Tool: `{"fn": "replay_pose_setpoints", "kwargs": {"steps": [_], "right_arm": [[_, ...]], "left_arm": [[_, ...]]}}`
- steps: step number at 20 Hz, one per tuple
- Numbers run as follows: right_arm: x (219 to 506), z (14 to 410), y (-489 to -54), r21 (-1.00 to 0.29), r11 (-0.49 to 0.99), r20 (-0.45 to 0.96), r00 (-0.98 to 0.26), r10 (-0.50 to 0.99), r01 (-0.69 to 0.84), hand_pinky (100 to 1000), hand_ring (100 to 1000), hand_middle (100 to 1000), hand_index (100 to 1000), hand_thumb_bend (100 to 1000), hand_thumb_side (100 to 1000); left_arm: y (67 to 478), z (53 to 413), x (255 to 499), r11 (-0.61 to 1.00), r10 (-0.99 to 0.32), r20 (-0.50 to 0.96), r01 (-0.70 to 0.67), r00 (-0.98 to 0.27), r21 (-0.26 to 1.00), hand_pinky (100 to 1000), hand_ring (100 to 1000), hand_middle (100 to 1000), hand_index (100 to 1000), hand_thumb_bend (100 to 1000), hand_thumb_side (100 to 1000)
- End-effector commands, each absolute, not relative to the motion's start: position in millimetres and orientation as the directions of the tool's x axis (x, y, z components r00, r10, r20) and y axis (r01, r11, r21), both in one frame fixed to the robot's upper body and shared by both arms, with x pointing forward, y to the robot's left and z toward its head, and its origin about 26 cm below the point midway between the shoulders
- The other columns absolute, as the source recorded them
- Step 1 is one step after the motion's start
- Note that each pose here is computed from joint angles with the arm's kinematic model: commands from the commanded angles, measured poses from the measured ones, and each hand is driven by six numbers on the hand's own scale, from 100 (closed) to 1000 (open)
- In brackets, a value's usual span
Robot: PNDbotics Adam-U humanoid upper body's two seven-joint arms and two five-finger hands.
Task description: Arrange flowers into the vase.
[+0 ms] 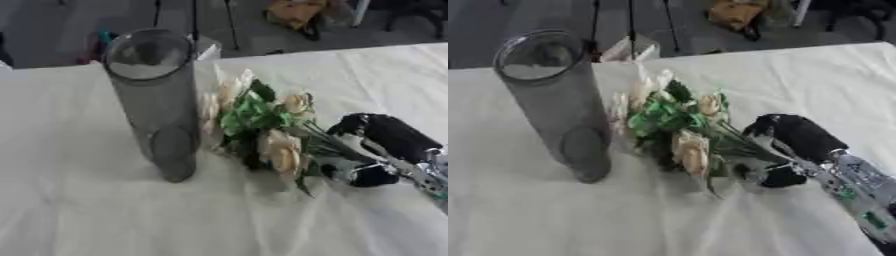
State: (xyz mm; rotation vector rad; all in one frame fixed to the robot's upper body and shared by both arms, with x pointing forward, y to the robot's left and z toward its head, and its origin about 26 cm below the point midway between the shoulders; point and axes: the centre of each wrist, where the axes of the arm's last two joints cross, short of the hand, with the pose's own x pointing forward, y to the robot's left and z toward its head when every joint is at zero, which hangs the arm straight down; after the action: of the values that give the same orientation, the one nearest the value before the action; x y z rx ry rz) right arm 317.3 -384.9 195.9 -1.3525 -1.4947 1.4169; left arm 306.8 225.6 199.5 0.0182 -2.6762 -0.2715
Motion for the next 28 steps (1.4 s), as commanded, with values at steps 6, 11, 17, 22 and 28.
{"fn": "replay_pose_setpoints", "kwargs": {"steps": [6,11,17,22,28], "right_arm": [[316.9,202.7,-399.0,-0.961,-0.137,-0.188,-0.204,0.961,0.242,506,636,575,743,377,558],[317.2,201.8,-400.0,-0.962,-0.125,-0.177,-0.207,0.962,0.244,390,558,482,658,369,559],[316.5,200.5,-397.9,-0.969,-0.087,-0.143,-0.236,0.961,0.232,268,472,362,556,366,559],[314.1,206.0,-397.8,-0.966,-0.081,-0.143,-0.242,0.960,0.246,307,501,400,579,215,593],[310.2,208.5,-397.6,-0.960,-0.094,-0.162,-0.247,0.955,0.265,332,522,423,592,100,636]], "left_arm": [[223.4,206.1,304.6,0.977,-0.051,0.405,0.039,-0.913,0.210,576,583,787,912,100,1000],[223.1,206.2,304.7,0.977,-0.050,0.404,0.040,-0.914,0.211,576,584,787,912,100,1000],[222.9,206.3,304.7,0.976,-0.049,0.402,0.042,-0.914,0.214,576,584,788,913,100,1000],[223.1,206.3,304.7,0.975,-0.051,0.402,0.041,-0.914,0.218,575,584,789,913,100,1000],[223.4,206.7,304.7,0.974,-0.054,0.401,0.040,-0.914,0.221,575,585,789,912,100,1000]]}}
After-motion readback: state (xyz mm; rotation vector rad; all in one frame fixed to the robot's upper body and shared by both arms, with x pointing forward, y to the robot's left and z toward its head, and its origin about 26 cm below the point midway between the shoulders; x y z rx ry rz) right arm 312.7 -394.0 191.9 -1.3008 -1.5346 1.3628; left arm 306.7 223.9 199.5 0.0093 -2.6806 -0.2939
